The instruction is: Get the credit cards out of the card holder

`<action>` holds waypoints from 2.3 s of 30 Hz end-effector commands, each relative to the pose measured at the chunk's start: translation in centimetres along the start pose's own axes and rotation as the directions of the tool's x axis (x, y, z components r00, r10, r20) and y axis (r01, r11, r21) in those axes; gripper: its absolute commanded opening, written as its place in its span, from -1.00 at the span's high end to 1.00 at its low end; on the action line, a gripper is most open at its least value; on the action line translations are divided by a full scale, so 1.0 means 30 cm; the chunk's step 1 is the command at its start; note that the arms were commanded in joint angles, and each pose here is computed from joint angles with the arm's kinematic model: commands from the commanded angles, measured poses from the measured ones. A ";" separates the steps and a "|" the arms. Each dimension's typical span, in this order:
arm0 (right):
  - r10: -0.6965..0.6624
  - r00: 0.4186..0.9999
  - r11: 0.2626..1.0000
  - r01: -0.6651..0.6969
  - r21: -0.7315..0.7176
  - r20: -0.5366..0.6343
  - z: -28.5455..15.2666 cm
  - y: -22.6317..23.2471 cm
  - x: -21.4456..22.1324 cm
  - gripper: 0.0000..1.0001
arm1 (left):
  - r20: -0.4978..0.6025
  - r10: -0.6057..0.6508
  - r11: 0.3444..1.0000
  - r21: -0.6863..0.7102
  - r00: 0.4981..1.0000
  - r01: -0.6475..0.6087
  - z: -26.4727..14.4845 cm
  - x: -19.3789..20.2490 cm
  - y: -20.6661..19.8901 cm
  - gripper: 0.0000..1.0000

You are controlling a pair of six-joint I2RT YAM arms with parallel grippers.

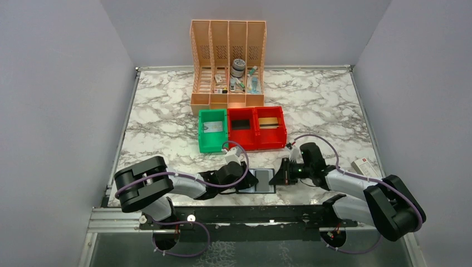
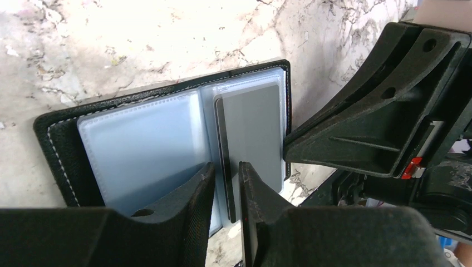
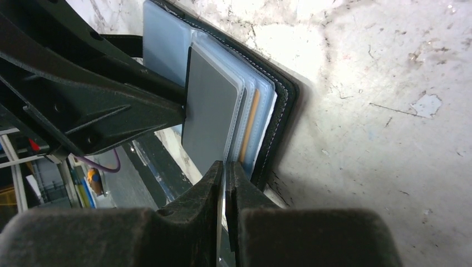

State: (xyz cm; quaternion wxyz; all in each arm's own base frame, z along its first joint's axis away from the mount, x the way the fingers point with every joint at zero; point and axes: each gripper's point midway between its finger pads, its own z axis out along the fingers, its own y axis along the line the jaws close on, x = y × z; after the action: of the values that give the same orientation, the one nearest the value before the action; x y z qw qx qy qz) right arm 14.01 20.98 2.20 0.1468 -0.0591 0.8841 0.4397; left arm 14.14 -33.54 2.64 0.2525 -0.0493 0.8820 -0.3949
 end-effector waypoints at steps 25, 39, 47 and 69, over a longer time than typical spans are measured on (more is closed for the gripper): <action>-0.027 0.998 1.000 0.027 -0.013 -0.050 0.039 0.010 -0.046 0.79 | -0.016 0.044 0.999 0.015 0.999 -0.044 0.005 0.007 -0.017 0.51; 0.029 0.999 0.997 -0.026 0.074 -0.043 0.047 -0.063 -0.015 0.79 | -0.012 0.028 0.999 0.037 1.000 -0.028 -0.010 0.002 -0.034 0.78; 0.046 0.999 0.991 -0.044 0.128 -0.016 0.045 -0.087 -0.031 0.79 | 0.002 0.015 0.999 0.042 1.000 -0.016 -0.026 -0.008 -0.033 0.95; 0.027 0.999 0.992 -0.024 0.124 -0.025 0.052 -0.078 -0.052 0.79 | 0.041 -0.017 0.999 0.041 0.999 0.015 -0.083 -0.023 0.012 1.00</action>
State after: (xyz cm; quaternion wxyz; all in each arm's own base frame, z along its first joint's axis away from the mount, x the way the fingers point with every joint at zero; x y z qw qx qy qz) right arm 16.26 21.92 1.81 0.1309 -0.0414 0.8930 0.4287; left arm 13.45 -31.98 3.96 0.2600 -0.0497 0.8717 -0.4123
